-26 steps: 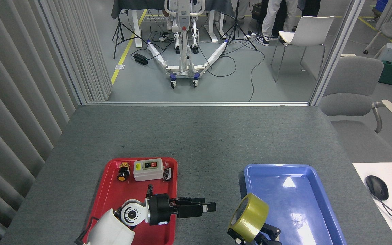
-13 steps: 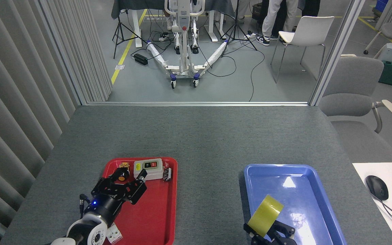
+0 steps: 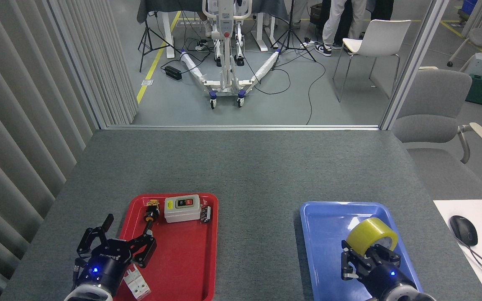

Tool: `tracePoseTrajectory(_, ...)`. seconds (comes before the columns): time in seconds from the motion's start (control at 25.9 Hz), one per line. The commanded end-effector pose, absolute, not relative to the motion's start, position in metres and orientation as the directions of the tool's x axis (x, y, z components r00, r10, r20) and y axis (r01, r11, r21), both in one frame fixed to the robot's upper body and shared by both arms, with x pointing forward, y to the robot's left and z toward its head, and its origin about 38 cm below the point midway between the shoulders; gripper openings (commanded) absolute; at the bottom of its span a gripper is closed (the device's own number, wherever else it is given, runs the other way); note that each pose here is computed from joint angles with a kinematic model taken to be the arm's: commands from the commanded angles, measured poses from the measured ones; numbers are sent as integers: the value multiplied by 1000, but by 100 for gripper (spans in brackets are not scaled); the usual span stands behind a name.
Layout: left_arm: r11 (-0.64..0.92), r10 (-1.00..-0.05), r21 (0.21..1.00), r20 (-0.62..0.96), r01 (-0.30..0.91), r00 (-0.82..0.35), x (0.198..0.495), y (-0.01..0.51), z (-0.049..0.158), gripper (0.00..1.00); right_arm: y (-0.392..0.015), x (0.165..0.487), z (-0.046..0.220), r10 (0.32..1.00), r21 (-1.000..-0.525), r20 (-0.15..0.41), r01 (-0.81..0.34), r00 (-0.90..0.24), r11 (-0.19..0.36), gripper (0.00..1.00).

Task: Place and move tape with both arms
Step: 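Release the tape with the left gripper and withdraw it to the red tray, then lower the tape roll into the blue tray with the right gripper and release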

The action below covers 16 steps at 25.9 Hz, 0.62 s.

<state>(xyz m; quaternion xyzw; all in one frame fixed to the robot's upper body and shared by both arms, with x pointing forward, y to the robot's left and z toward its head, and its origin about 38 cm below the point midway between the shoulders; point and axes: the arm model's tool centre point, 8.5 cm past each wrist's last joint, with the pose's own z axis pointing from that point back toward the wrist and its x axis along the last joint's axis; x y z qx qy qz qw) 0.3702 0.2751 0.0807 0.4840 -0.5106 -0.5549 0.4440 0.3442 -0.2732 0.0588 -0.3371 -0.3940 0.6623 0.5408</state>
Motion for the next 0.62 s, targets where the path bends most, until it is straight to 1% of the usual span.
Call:
tracePoseTrajectory(0.0, -62, -967, 998, -56, 15, -249, 366, 262, 78, 99, -286, 351, 60, 990, -842, -21, -532, -139, -92, 15)
tracePoseTrajectory(0.12, -42, -961, 998, -31, 36, -274, 365, 255, 70, 99, -294, 349, 60, 994, -824, -35, -560, -99, -85, 19)
tracePoseTrajectory(0.15, -42, -958, 998, -27, 46, -285, 364, 250, 65, 99, -298, 349, 60, 994, -822, -47, -562, -99, -95, 19)
tracePoseTrajectory(0.23, -52, -951, 998, -37, 42, -308, 362, 243, 63, 99, -301, 347, 59, 993, -818, -60, -565, -100, -106, 19)
tracePoseTrajectory(0.31, -59, -949, 997, -40, 50, -313, 357, 244, 60, 99, -302, 345, 58, 993, -816, -59, -569, -102, -107, 15)
tracePoseTrajectory(0.39, -67, -947, 992, -31, 103, -319, 337, 247, 41, 99, -303, 343, 55, 993, -811, -59, -575, -102, -107, 9)
tracePoseTrajectory(0.43, -71, -947, 991, -32, 113, -319, 333, 249, 38, 99, -303, 342, 55, 993, -805, -55, -583, -105, -107, 4)
tracePoseTrajectory(0.46, -72, -947, 991, -33, 110, -320, 333, 249, 38, 99, -305, 340, 54, 993, -792, -51, -601, -106, -105, 2)
tracePoseTrajectory(0.5, -69, -946, 992, -33, 103, -321, 333, 249, 38, 99, -307, 338, 52, 993, -769, -43, -631, -107, -101, 2)
tracePoseTrajectory(0.58, -64, -945, 995, -36, 77, -324, 333, 248, 42, 99, -307, 332, 46, 994, -698, -26, -710, -107, -95, 0)
